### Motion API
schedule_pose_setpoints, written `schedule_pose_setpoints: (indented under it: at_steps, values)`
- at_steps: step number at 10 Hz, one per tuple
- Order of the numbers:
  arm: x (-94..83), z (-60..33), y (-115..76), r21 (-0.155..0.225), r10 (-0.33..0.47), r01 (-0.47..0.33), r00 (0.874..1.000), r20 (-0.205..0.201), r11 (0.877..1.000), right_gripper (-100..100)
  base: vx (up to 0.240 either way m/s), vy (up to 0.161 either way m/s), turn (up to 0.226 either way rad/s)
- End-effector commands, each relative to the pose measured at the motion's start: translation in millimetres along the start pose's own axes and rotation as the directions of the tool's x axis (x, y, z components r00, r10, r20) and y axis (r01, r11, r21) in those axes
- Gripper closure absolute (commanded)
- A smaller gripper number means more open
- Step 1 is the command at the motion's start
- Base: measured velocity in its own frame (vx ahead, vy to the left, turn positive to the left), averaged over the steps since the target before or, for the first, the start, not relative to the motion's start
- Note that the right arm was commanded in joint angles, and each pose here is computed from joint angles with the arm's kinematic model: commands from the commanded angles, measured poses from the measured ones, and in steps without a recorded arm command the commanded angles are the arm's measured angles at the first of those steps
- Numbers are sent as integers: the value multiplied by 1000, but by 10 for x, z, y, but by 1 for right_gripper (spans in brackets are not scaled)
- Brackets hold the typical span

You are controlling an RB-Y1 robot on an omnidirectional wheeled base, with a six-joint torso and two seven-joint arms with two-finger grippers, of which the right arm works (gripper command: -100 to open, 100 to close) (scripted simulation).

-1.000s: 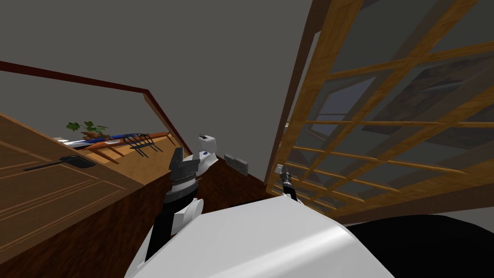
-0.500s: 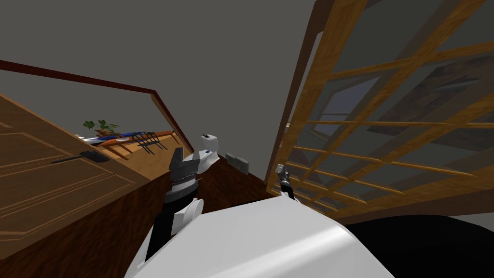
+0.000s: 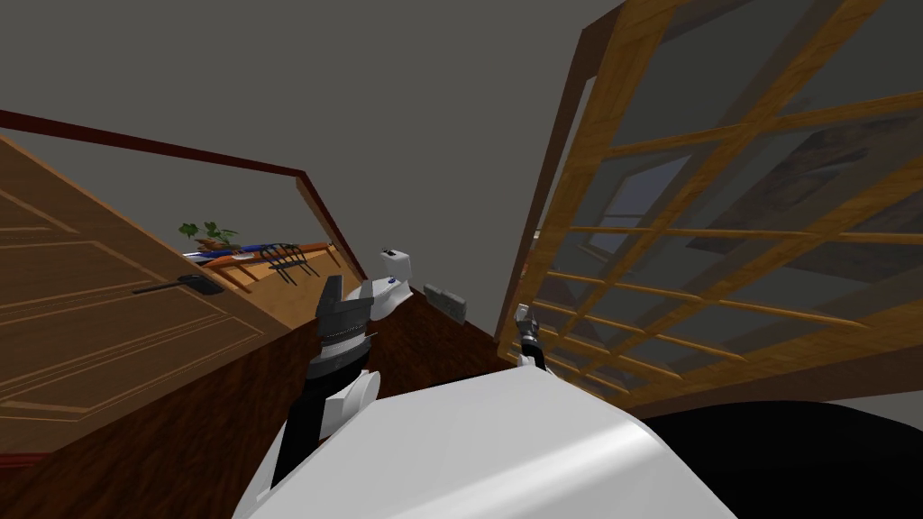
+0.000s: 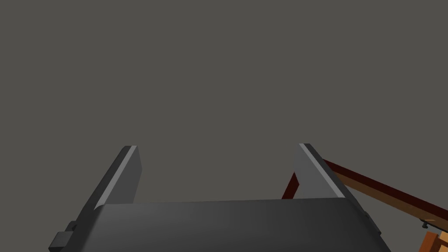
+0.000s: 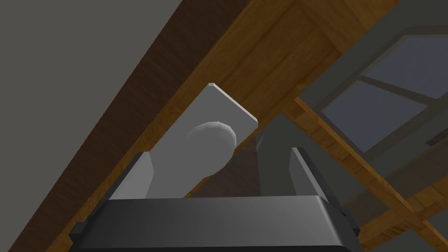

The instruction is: Pull the door open

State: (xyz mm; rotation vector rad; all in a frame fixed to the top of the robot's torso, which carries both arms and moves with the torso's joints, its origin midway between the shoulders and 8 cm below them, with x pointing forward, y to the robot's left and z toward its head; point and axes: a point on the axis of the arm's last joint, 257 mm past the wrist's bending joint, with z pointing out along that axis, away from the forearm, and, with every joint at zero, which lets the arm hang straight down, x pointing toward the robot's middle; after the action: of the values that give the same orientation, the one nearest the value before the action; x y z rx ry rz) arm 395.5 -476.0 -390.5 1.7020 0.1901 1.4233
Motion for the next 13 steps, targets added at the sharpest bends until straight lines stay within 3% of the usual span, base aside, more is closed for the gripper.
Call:
schedule_pose_setpoints:
  at_steps: [1,3,5,6,7,8,10,11,12,13]
  values:
    - [8,2,-11,-3,49,-49,999,4,999,-100,-57,-4,15]
    - [26,4,-40,-8,109,-109,994,11,994,-100,-49,-11,28]
    - [62,5,-100,-19,214,-213,977,23,977,-100,-62,-4,48]
    - [62,5,-100,-19,229,-228,973,23,973,-100,-59,-2,26]
    - [80,5,-129,-26,281,-280,959,29,960,-100,-63,0,37]
    - [80,5,-129,-26,287,-286,957,28,958,-100,-50,1,21]
    - [116,5,-188,-39,382,-381,923,38,924,-100,-66,-4,45]
    - [116,5,-188,-39,398,-397,916,37,917,-100,-62,-2,24]
    - [133,4,-216,-46,445,-444,894,40,895,-100,-56,-2,37]
    - [133,4,-216,-46,451,-449,892,40,892,-100,-42,1,18]
